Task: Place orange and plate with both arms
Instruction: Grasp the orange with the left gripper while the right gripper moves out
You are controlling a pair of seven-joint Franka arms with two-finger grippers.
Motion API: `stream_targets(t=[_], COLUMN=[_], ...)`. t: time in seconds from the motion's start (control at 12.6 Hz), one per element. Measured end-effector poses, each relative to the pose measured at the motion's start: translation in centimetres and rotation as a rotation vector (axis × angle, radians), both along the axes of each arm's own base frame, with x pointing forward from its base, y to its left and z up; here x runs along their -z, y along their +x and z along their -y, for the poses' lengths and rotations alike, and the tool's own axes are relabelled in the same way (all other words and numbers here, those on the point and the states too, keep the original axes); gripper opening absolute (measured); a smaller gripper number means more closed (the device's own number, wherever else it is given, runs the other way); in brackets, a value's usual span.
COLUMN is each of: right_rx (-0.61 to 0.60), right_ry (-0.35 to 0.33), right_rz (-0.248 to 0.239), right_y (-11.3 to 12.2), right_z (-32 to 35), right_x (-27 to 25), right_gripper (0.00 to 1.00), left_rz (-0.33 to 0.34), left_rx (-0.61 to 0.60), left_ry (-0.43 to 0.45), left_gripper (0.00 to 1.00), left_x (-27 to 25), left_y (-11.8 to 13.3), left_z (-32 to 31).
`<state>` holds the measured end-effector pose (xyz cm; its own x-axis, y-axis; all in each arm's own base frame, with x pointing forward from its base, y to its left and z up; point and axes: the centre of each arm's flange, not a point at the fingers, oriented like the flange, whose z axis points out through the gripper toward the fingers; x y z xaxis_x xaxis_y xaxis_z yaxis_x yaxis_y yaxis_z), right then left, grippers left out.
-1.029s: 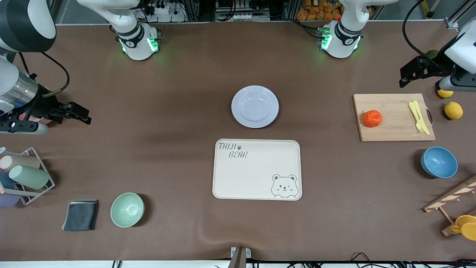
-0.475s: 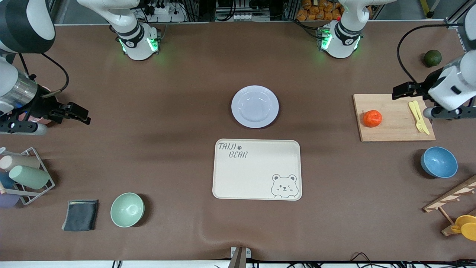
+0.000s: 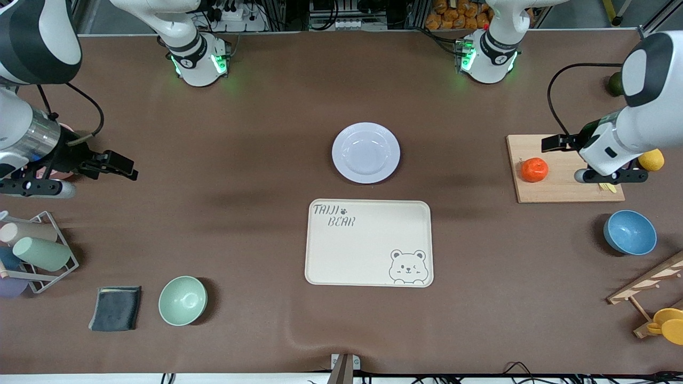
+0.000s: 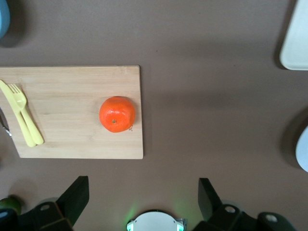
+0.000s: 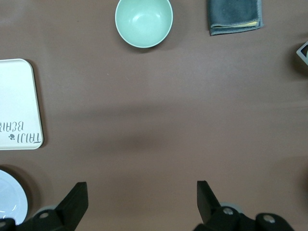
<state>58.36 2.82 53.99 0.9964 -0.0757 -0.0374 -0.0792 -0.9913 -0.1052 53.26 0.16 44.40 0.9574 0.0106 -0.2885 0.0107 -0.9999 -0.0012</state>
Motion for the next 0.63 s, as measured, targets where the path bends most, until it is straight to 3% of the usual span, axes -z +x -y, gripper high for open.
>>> stream_targets(t=[0.32, 0.63], right_rx=[0.002, 0.02], right_ry=[0.011, 0.089], right_rz=[-0.007, -0.028], right_y=[0.1, 0.2], right_z=[-0.1, -0.8], right_x=[0.3, 1.3], right_gripper=[1.0, 1.0], left_rz=[0.037, 0.07], left_rx=[-0.01, -0.024], left_ry=[0.0, 0.001], left_gripper=[1.0, 1.0], left_x=[3.7, 7.8], left_y=[-0.5, -1.7], left_z=[-0.5, -1.2])
